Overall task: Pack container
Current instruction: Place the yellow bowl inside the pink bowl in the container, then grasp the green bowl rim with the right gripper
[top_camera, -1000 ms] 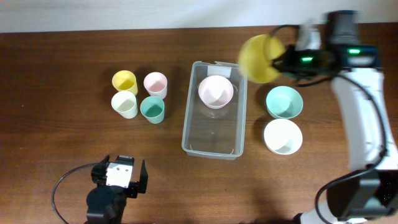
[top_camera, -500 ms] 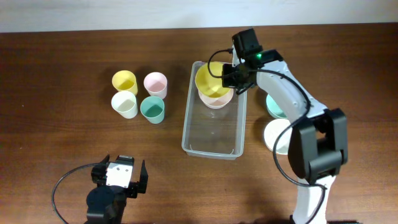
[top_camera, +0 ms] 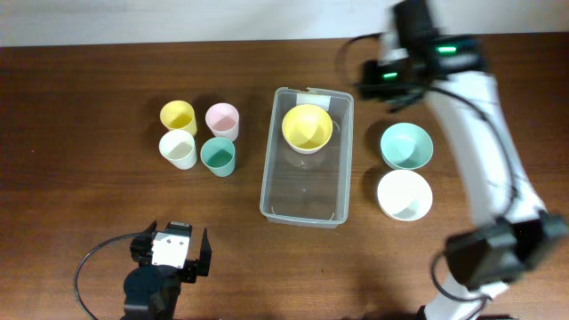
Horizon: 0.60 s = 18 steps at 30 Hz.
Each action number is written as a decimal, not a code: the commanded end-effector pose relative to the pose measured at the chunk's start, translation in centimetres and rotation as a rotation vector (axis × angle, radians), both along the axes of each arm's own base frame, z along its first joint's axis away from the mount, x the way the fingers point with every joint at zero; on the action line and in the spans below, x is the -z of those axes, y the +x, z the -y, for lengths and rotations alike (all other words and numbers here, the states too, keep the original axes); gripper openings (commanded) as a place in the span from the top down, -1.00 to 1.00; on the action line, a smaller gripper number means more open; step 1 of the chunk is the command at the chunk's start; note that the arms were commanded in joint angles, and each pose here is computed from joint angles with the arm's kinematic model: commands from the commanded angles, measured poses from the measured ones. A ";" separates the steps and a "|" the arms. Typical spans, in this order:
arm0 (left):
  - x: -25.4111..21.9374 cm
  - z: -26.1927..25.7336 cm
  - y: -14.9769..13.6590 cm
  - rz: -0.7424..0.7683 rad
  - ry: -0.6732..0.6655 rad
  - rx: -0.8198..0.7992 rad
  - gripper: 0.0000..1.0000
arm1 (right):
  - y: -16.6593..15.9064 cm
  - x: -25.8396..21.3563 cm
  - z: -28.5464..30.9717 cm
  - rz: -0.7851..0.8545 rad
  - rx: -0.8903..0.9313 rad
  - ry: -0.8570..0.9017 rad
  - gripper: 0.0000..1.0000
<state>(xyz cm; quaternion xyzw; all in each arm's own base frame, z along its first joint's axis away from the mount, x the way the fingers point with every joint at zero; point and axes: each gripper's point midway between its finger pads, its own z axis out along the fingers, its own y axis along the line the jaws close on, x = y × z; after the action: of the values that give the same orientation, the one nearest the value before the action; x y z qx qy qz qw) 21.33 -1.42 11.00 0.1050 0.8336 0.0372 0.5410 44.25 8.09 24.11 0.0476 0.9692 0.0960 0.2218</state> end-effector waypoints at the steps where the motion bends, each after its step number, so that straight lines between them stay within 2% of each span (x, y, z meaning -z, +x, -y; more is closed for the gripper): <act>1: 0.0 0.0 0.1 0.004 -0.010 -0.005 -1.00 | -1.2 0.2 8.9 -0.060 0.227 -0.076 -0.22; 6: 0.0 0.0 0.1 0.004 -0.010 -0.005 -1.00 | -3.1 7.4 15.4 -0.262 0.374 -0.069 -0.22; 9: 0.0 0.0 0.1 0.004 -0.010 -0.005 -1.00 | -3.8 11.9 16.8 -0.345 0.405 -0.036 -0.22; 18: 0.0 0.0 0.1 0.004 -0.010 -0.004 -1.00 | -3.9 19.8 15.4 -0.343 0.347 0.116 -0.19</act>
<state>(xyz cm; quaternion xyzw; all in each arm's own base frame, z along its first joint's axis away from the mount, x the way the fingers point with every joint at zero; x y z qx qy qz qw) 21.32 -1.42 10.99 0.1050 0.8337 0.0372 0.5408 40.83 -8.46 5.36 0.2489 0.9638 0.0678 0.0668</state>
